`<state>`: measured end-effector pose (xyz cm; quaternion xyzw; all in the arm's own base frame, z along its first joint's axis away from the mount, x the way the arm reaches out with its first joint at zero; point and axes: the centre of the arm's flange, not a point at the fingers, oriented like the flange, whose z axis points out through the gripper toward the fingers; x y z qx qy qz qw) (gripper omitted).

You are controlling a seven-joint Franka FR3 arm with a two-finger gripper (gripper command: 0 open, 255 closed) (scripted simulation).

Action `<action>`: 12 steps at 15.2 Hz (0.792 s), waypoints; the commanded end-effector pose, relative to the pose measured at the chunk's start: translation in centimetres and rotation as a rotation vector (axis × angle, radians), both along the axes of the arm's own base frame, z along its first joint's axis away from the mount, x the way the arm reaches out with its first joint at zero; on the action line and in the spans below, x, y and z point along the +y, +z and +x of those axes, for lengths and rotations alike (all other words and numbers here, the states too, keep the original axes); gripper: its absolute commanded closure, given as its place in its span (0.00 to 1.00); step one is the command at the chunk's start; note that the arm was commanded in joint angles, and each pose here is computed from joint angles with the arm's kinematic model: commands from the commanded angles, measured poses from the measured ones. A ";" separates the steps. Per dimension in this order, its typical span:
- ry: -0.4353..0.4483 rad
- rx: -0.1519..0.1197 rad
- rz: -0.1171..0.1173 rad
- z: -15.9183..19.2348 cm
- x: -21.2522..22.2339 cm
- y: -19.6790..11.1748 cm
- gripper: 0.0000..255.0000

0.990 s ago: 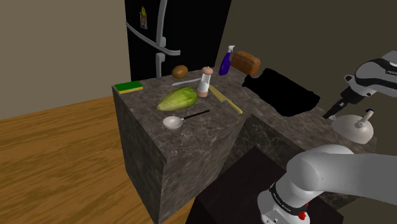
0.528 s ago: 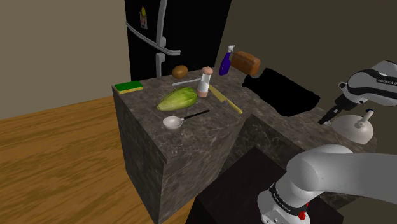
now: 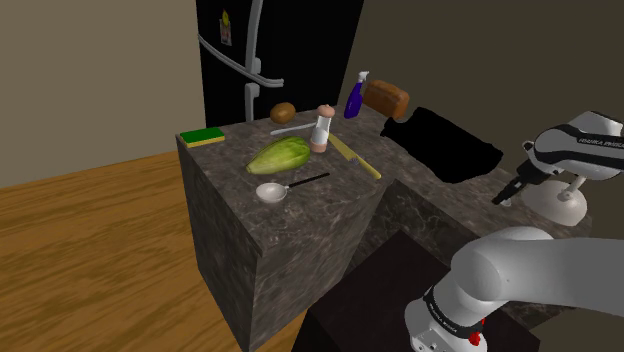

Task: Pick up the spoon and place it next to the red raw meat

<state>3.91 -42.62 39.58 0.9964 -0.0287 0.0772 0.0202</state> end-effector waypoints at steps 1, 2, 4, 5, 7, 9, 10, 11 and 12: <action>0.000 0.000 0.000 0.0 0.0 -1.1 1.00; 0.000 0.000 0.000 0.0 0.0 -1.6 1.00; 0.000 0.000 0.000 0.0 0.0 -2.6 1.00; 0.000 0.000 0.000 0.0 0.0 -3.2 1.00; 0.000 0.000 0.000 0.0 0.0 -4.2 1.00; 0.000 0.000 0.000 0.0 0.0 -5.1 1.00; 0.000 0.000 0.000 0.0 0.0 -5.1 1.00; 0.000 0.000 0.000 0.0 0.0 -5.1 1.00; 0.000 0.000 0.000 0.0 0.0 -5.1 1.00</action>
